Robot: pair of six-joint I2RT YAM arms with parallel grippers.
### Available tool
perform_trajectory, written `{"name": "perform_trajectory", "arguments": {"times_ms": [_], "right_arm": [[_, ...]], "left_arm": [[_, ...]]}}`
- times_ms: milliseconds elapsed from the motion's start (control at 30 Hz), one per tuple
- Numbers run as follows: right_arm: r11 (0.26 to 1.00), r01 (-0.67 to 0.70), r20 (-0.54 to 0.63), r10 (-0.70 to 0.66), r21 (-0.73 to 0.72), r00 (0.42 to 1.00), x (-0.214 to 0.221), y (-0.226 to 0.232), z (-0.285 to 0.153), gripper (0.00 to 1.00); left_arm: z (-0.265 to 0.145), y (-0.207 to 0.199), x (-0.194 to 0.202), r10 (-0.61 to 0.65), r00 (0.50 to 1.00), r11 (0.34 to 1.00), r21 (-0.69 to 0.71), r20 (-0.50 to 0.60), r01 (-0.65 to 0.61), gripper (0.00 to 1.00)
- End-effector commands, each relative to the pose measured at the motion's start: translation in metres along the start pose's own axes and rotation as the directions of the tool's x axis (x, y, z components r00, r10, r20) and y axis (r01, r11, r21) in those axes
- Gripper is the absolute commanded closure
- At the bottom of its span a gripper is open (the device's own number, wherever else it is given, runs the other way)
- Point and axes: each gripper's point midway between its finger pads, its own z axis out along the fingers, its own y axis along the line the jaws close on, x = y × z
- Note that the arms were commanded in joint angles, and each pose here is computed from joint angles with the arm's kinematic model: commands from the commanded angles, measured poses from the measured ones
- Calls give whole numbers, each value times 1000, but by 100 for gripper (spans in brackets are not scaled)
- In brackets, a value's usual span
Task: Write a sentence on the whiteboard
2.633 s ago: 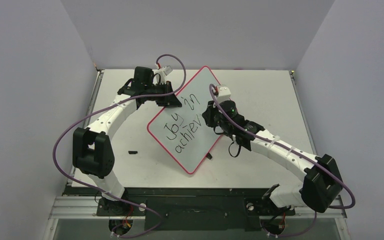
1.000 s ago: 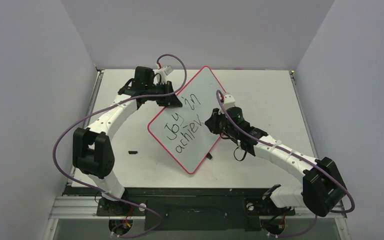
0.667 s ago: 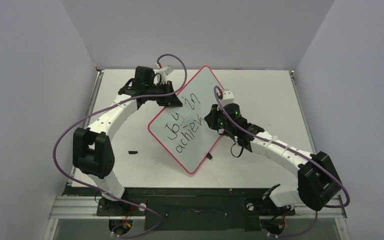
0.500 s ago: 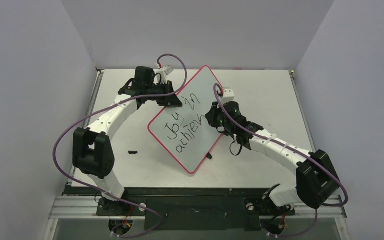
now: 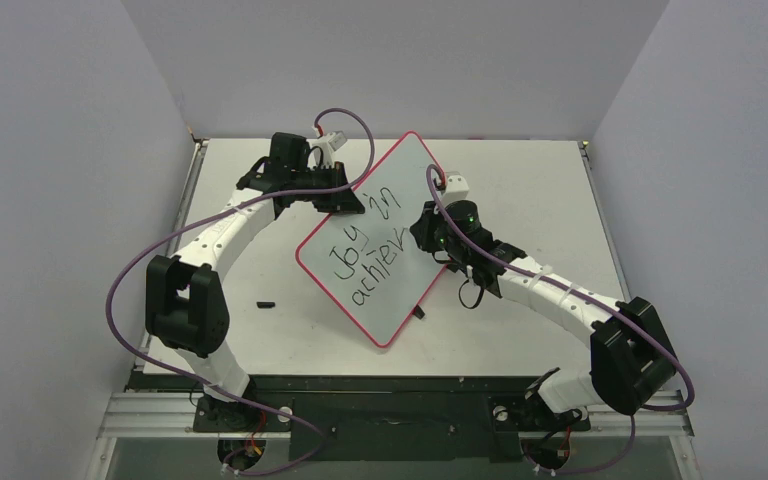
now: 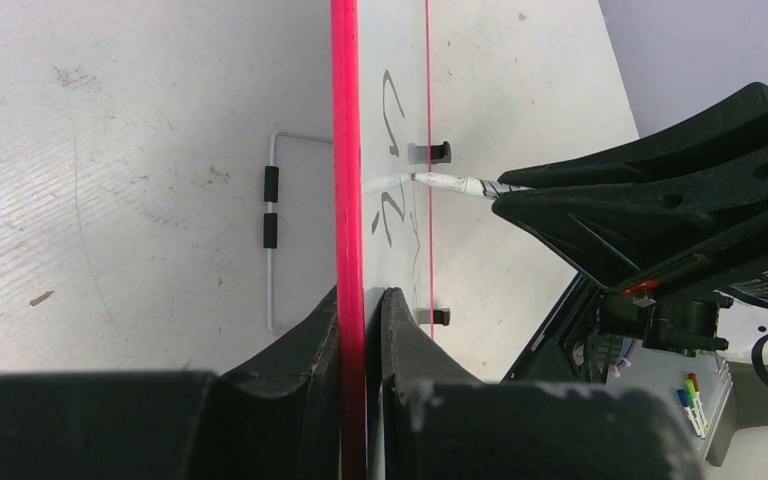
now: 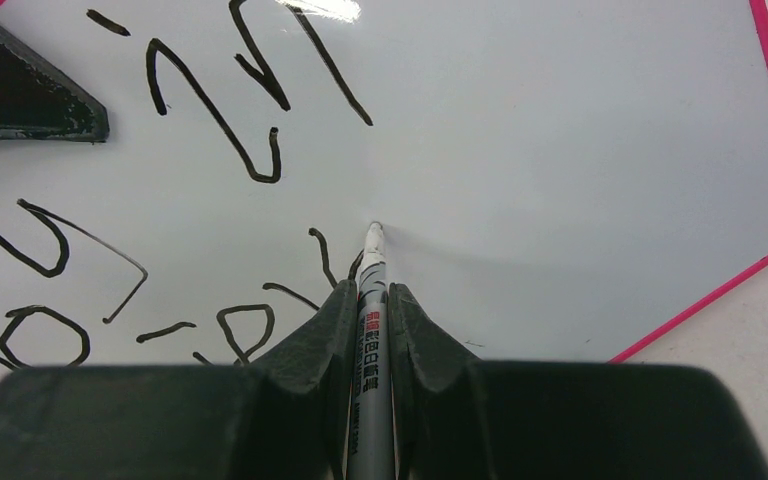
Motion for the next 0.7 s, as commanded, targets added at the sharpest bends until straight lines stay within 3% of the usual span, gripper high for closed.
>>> {"name": "perform_trajectory", "arguments": {"times_ms": [0,667], "right_arm": [[996,5,12,-4,-88,1000,-6,24,-1,100],[998,-4,-31,2,-69,1000,28,14,-18,100]], "left_arm": [[16,14,5,185,983,979,-89,-19,-186,100],[16,13,4,187,982,978,-91,-17,-187,100]]}}
